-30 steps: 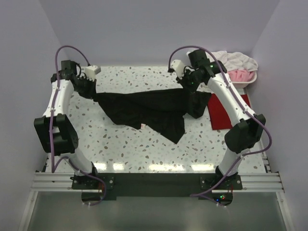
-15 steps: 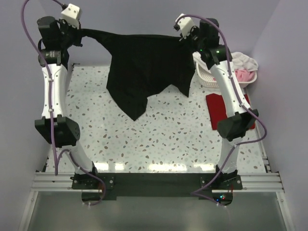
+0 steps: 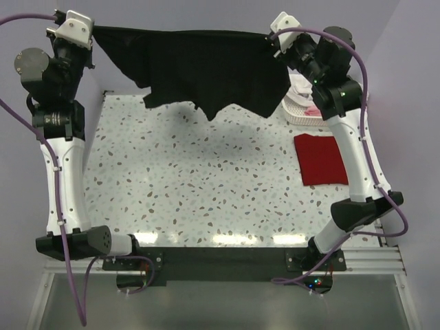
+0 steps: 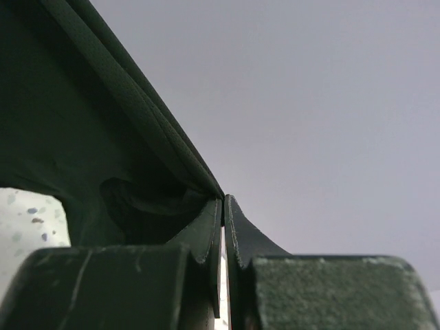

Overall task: Fold and stack the t-shirts
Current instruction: Flatten the tshirt out

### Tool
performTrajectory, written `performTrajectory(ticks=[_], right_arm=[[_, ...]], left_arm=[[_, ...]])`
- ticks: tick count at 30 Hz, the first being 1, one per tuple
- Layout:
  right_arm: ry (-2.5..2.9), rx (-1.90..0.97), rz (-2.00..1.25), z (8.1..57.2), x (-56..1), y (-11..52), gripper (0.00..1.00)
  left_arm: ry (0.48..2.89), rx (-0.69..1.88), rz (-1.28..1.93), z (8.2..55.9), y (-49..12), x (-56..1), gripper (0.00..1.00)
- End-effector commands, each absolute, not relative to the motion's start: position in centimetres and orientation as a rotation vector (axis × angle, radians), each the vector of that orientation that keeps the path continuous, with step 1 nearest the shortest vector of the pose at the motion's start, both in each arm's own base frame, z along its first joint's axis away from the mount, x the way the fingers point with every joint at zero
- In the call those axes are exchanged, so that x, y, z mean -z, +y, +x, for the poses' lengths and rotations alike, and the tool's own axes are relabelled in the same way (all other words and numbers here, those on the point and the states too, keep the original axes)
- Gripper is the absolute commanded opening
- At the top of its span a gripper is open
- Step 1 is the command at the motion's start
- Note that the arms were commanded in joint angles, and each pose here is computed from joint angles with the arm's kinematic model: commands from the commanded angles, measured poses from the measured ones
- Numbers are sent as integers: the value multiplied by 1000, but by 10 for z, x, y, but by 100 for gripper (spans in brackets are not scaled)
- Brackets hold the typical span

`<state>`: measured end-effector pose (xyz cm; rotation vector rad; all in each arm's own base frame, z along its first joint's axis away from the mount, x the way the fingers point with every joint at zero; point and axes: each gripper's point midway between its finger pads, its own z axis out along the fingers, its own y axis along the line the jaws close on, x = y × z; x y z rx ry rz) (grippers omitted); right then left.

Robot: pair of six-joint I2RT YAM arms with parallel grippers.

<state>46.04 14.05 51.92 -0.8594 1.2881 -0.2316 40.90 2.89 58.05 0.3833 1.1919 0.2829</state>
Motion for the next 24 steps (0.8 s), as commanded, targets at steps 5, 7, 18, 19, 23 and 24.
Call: performTrajectory(ticks=[5, 7, 18, 19, 23, 24], right_arm=[[1287, 236, -842, 397, -542, 110, 0], [1286, 217, -883, 387, -535, 116, 0], [1257, 256, -860, 434, -535, 125, 0], [1266, 236, -864, 439, -531, 130, 0], [1309, 214, -794, 457, -529, 130, 0], [1307, 215, -772, 458, -534, 129, 0]], left_arm=[[1156, -526, 179, 340, 75, -604, 0], [1136, -551, 170, 327, 76, -613, 0], [1178, -597, 188, 359, 87, -610, 0], [1189, -595, 192, 364, 88, -604, 0], [1243, -534, 155, 386, 91, -590, 0], [1239, -524, 155, 388, 89, -591, 0]])
